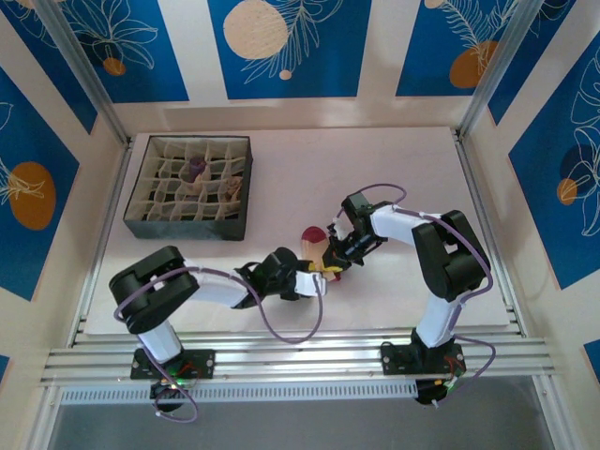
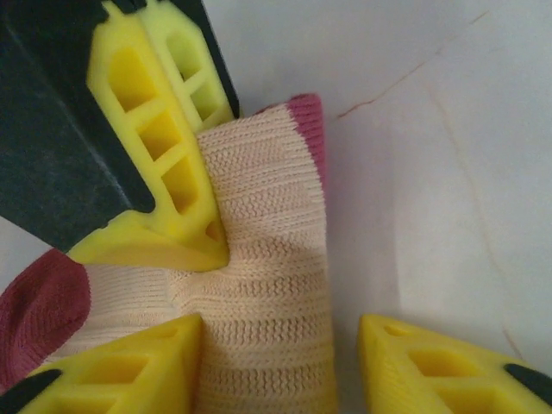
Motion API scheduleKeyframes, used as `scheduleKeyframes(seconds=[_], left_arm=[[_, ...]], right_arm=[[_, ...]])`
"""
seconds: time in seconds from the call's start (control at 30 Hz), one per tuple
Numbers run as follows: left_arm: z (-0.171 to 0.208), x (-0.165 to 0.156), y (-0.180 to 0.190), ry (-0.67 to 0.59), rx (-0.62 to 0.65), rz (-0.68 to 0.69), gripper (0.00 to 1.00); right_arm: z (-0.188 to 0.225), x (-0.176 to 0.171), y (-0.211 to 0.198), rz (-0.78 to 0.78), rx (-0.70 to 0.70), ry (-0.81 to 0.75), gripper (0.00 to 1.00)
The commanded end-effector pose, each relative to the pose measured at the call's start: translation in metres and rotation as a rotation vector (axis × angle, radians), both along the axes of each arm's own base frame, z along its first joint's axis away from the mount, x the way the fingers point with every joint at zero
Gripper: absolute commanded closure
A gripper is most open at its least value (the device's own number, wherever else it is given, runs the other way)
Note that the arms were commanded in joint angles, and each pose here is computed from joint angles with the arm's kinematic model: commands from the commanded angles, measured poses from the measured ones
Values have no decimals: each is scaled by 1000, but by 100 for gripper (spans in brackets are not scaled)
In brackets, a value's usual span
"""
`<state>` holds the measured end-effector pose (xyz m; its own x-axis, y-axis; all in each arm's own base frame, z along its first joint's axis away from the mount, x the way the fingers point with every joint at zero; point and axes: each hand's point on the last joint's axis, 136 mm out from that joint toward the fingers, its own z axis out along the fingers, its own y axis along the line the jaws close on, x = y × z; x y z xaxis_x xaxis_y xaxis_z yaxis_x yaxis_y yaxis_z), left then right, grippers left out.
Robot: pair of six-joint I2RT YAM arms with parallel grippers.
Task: Roll the socks
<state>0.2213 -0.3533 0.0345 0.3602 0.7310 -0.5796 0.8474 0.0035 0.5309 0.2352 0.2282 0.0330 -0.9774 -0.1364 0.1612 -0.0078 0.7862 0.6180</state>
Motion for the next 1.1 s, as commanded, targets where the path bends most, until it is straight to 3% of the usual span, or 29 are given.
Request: scheduleKeyframes(seconds=[0.0,0.07,0.17,0.27,0.57,0.9,1.0,1.07], left_arm=[[-1,6,-6,-31,15,15,73],[-2,1,-7,15,34,-1,98],[-7,-8,-3,157,58,-19,100],[-10,-18,1,406,56,-33,100],[-2,-29,3,960,-21,-26,100],[-15,-6,2,1250,-10,133,100],[-22,0,2,1283,-1,179,100],[-22,3,0,1252,-21,180,92]], right_arm=[[-23,-23,-16,13,-117,89,94],[-19,-23,-14,14,-103,73,81],[-5,-19,-11,19,-52,0,57],[6,-15,-15,5,-32,-86,50],[30,2,-39,-105,-2,-260,47],[18,10,-16,-25,63,-234,49],[3,12,-16,-32,19,-170,64],[-9,12,-20,-46,-43,-109,77]])
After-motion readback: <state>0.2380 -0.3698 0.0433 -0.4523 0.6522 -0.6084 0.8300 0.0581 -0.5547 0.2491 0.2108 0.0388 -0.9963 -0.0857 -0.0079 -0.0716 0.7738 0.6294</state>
